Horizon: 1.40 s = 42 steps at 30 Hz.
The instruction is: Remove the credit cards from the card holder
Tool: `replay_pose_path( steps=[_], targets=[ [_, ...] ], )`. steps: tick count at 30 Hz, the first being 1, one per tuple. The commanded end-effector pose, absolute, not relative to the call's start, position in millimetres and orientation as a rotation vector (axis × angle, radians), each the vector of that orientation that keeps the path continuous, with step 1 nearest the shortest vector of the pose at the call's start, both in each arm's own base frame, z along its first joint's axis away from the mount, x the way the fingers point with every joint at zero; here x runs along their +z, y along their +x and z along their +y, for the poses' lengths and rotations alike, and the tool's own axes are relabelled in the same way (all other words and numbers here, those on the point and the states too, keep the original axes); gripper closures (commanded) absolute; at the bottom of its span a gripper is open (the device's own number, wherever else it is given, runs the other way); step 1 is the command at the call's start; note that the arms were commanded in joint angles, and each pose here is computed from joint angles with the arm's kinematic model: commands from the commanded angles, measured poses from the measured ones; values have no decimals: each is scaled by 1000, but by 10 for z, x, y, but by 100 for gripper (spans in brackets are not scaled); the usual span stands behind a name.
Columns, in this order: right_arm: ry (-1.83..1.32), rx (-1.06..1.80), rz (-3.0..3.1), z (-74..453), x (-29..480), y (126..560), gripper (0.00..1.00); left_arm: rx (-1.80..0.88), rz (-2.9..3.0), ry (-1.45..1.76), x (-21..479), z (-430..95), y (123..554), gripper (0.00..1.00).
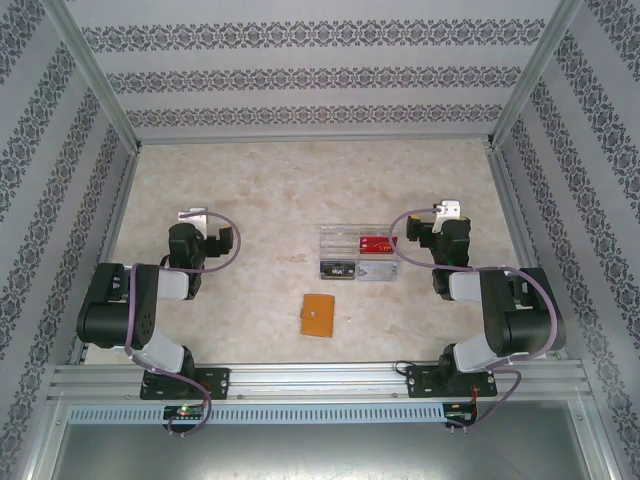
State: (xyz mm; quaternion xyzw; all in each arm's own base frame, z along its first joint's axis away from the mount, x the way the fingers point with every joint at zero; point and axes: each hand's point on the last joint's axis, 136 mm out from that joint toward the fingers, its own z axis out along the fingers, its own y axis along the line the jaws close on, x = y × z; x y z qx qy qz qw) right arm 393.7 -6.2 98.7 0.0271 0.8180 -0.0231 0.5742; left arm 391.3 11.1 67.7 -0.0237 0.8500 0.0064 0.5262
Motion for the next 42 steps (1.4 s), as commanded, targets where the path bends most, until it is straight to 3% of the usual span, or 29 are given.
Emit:
replay_pose_path(
  steps=[1, 42],
  targets=[
    [50, -48, 1885, -15, 1059, 3964, 2, 8, 1982, -15, 824, 61, 4003, 0],
    [45, -13, 1894, -12, 1048, 3971, 2, 6, 1985, -16, 821, 61, 4002, 1]
  ],
)
